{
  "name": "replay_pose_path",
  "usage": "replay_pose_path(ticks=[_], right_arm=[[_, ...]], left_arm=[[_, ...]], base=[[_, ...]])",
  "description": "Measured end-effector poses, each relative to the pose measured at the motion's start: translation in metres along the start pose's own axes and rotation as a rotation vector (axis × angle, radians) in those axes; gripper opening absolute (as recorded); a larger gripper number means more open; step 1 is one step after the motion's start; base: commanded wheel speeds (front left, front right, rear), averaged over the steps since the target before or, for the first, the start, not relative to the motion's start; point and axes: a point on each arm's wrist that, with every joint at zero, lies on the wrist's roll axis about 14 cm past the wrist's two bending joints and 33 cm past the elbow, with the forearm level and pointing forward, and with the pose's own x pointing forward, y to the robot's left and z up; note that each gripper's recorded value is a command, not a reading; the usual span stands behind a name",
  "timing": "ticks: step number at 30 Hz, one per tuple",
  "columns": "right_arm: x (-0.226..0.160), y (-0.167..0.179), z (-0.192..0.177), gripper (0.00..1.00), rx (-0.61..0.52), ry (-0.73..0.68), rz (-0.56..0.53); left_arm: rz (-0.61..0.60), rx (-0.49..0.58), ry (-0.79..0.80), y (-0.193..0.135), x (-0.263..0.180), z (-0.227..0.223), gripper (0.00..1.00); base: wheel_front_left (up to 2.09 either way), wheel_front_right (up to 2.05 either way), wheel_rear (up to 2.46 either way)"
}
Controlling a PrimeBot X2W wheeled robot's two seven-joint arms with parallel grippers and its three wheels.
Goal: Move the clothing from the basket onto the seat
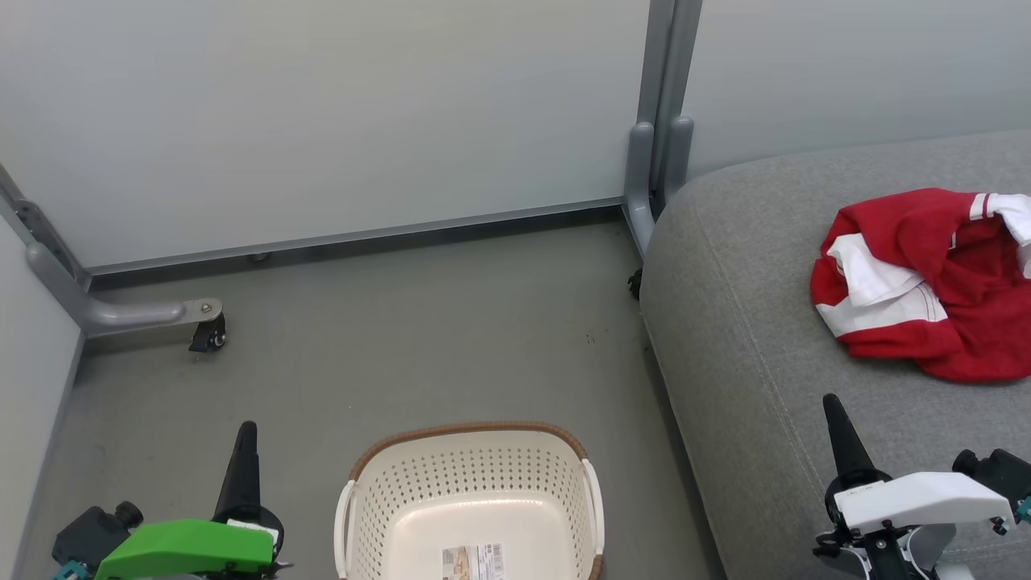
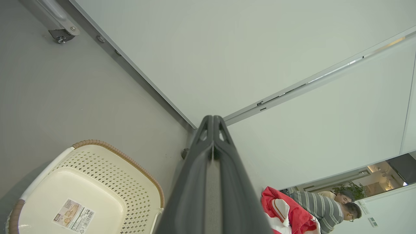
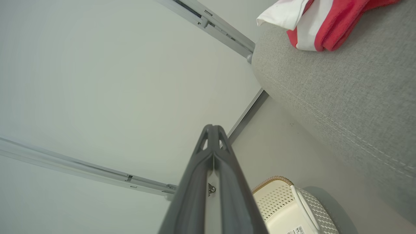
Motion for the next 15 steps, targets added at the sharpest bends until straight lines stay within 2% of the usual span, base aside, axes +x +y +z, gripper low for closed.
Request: replay_pose_path(ticks=[15], right_arm=[[0.0094, -0.0005, 0.0032, 0.00, 0.158, 0.002, -0.006]], left_arm=[[0.006, -0.146, 0.002, 0.0017, 0.0081, 0.0044, 0.00]], base=[[0.00, 0.00, 0.00]])
